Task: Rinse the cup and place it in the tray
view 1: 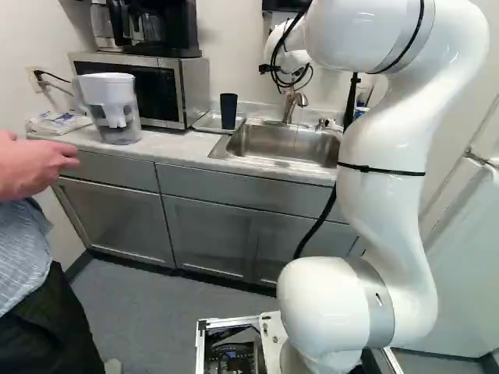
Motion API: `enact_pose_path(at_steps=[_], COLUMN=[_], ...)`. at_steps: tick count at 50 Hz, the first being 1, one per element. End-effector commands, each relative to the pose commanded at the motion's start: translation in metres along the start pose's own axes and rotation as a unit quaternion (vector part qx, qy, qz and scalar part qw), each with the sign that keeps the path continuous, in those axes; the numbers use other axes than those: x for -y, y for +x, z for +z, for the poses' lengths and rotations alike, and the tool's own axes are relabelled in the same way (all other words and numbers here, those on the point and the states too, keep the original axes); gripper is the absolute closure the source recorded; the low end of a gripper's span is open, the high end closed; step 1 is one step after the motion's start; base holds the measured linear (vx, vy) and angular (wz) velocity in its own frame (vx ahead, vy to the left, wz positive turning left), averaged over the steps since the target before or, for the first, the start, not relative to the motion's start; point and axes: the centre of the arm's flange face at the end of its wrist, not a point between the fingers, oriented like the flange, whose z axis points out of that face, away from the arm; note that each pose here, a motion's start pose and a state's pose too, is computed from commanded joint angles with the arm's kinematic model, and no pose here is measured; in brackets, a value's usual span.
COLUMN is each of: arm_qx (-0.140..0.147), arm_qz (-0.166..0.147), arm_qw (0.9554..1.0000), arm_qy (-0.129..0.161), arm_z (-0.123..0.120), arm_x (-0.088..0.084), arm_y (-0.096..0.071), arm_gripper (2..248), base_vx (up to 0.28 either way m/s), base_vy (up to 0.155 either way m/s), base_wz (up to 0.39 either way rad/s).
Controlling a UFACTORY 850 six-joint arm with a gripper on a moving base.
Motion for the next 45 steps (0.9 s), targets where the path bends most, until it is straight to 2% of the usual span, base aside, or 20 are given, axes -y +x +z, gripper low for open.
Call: enact_pose_path(at_steps=[45], arm_qx=[0.036], arm_qz=[0.000], arm_qw=[0.9993], arm_qy=[0.002], arm_z=[-0.0002], arm_x=[0.0003], arm_y=[-0.0065], arm_gripper=[3], base_vx=[0.000], base_vy=[0.000], base_wz=[0.000])
